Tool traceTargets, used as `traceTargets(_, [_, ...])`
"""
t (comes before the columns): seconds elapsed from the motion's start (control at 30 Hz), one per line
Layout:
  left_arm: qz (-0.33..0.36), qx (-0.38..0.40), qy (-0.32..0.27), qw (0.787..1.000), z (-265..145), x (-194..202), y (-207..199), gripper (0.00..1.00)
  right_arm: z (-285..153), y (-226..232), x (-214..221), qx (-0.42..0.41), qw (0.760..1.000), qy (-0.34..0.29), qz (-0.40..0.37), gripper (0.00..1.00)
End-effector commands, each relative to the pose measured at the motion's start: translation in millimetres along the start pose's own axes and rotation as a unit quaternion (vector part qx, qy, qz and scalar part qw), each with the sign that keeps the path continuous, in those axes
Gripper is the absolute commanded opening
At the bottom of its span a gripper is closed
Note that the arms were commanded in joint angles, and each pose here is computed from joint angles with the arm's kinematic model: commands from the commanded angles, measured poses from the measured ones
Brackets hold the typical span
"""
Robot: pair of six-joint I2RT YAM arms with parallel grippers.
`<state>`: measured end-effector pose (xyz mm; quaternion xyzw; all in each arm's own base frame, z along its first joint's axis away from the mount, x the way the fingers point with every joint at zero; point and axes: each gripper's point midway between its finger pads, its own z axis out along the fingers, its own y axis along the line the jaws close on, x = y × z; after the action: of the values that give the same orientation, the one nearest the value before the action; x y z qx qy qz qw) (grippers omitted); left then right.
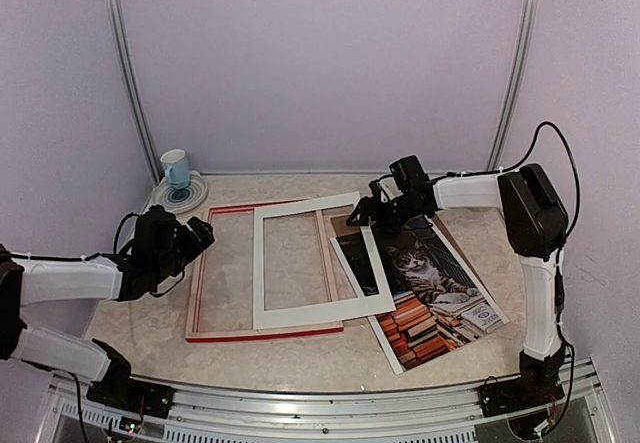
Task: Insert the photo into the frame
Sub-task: Place the mat board on the glass panel.
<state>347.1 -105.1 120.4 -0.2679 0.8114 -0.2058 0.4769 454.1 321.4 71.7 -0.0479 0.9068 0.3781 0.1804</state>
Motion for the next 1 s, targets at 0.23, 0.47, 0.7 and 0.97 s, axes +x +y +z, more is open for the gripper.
traceTargets(0.23, [-0.001, 0.009, 0.008, 1.0, 4, 6, -1, 0.99, -5, 40, 20, 0.008, 0.998, 0.011, -0.058, 0.78])
traceTargets(0.47, [-0.001, 0.011, 0.007, 1.0, 2, 5, -2, 0.99, 4, 55, 23, 0.004, 0.997, 0.024, -0.077, 0.78])
traceTargets(0.7, [0.003, 0.004, 0.008, 1.0, 2, 6, 1, 0.99, 2, 55, 24, 0.023, 0.995, 0.029, -0.098, 0.78])
traceTargets(0.97, [0.0, 0.01, 0.011, 1.0, 4, 8, -2, 0.99, 7, 59, 32, 0.012, 0.994, 0.044, -0.101, 0.78])
